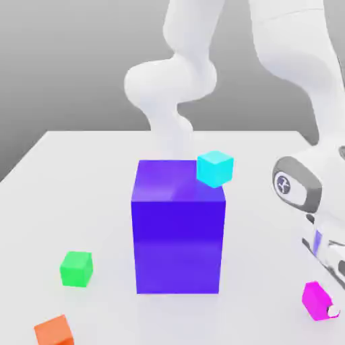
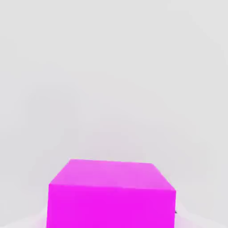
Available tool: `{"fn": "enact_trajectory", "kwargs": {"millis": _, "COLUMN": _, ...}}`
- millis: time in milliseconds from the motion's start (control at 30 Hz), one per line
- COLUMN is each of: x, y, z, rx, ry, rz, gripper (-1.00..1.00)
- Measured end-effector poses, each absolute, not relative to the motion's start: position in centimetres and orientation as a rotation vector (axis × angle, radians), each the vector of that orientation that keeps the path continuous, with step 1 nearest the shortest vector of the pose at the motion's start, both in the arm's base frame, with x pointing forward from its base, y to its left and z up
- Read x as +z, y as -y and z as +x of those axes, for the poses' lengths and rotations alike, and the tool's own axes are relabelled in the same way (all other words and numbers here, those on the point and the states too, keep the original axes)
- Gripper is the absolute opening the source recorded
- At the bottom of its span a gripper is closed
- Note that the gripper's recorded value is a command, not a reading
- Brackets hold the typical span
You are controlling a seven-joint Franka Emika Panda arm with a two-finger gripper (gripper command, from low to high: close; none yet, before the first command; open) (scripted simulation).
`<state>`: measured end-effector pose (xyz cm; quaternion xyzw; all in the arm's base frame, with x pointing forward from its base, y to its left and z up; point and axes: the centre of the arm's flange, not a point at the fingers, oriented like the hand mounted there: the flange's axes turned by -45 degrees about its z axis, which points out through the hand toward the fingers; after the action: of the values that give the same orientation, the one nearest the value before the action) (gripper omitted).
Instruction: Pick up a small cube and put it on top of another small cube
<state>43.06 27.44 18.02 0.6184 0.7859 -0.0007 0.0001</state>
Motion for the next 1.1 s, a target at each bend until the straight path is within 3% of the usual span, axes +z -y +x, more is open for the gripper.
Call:
{"fn": "enact_trajectory", "kwargs": {"millis": 300, "x": 23.0, "y": -12.5, "z": 49.5, "rx": 0.089, "ry": -1.952, "rz": 2.497, "gripper": -1.00}}
{"fn": "enact_trajectory", "kwargs": {"millis": 500, "x": 25.9, "y": 2.3, "z": 49.6, "rx": 0.150, "ry": -1.558, "rz": 2.779, "gripper": -1.00}}
{"fn": "enact_trajectory", "kwargs": {"millis": 733, "x": 26.9, "y": 18.4, "z": 43.3, "rx": 0.182, "ry": -1.149, "rz": 3.010, "gripper": -1.00}}
{"fn": "enact_trajectory", "kwargs": {"millis": 1033, "x": 24.3, "y": 26.8, "z": 31.9, "rx": 0.103, "ry": -1.223, "rz": 3.028, "gripper": -1.00}}
{"fn": "enact_trajectory", "kwargs": {"millis": 1100, "x": 24.0, "y": 26.0, "z": 31.4, "rx": 0.084, "ry": -1.352, "rz": 2.966, "gripper": -1.00}}
